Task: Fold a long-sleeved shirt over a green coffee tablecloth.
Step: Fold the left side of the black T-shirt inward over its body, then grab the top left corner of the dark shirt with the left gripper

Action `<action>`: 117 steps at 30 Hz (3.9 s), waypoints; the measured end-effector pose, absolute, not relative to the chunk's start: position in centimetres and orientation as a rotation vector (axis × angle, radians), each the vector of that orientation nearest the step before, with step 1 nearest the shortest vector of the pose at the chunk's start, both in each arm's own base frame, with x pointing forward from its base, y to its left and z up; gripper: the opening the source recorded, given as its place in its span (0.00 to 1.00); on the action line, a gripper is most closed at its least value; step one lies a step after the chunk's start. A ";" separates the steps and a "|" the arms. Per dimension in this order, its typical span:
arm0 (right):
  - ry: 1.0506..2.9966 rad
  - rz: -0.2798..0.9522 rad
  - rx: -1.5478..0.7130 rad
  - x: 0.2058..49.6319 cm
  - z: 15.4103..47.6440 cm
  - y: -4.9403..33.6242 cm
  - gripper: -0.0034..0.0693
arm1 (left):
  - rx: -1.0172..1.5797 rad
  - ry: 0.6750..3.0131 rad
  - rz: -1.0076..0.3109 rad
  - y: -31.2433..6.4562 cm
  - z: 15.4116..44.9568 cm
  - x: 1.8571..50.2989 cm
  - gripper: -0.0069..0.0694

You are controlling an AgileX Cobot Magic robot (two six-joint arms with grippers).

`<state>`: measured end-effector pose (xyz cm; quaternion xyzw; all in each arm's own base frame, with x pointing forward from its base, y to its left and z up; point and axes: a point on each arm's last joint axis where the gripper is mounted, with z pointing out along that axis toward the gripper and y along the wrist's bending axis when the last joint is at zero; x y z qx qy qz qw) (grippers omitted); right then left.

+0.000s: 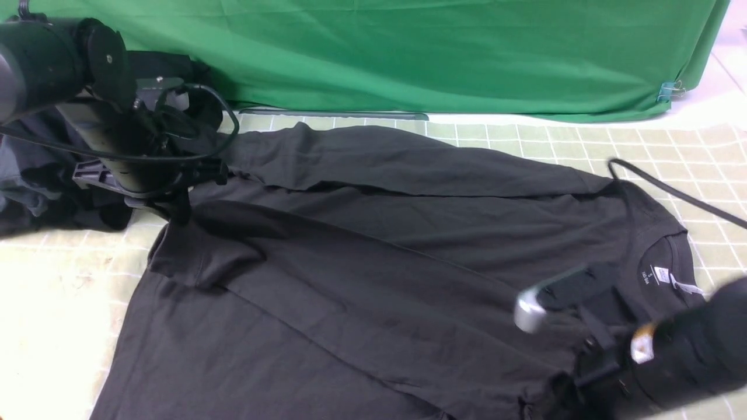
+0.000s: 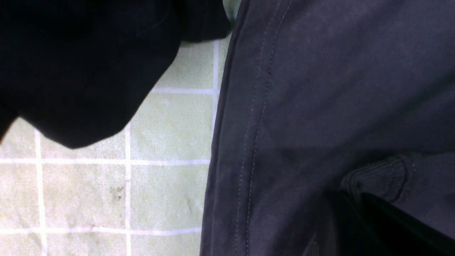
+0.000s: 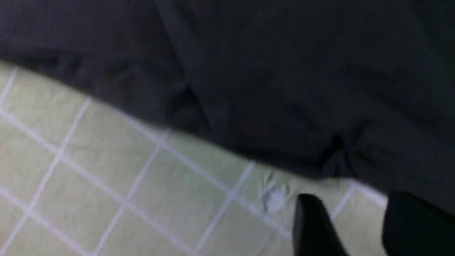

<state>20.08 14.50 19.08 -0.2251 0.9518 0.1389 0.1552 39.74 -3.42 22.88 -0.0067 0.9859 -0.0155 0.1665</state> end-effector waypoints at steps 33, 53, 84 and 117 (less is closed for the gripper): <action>2.848 0.381 -0.710 16.2 18.5 12.3 0.06 | 0.014 2.792 -0.050 -3.4 25.1 38.6 0.11; 2.699 0.420 -0.905 17.4 19.2 15.6 0.63 | 0.050 2.782 -0.041 -3.4 23.8 39.5 0.11; 2.809 0.246 -0.995 15.4 16.9 13.4 0.31 | 0.060 2.800 -0.051 -3.5 23.1 39.7 0.11; 2.468 0.427 -0.811 15.0 27.5 13.1 0.55 | -0.663 2.668 -0.439 -5.8 20.3 49.4 0.64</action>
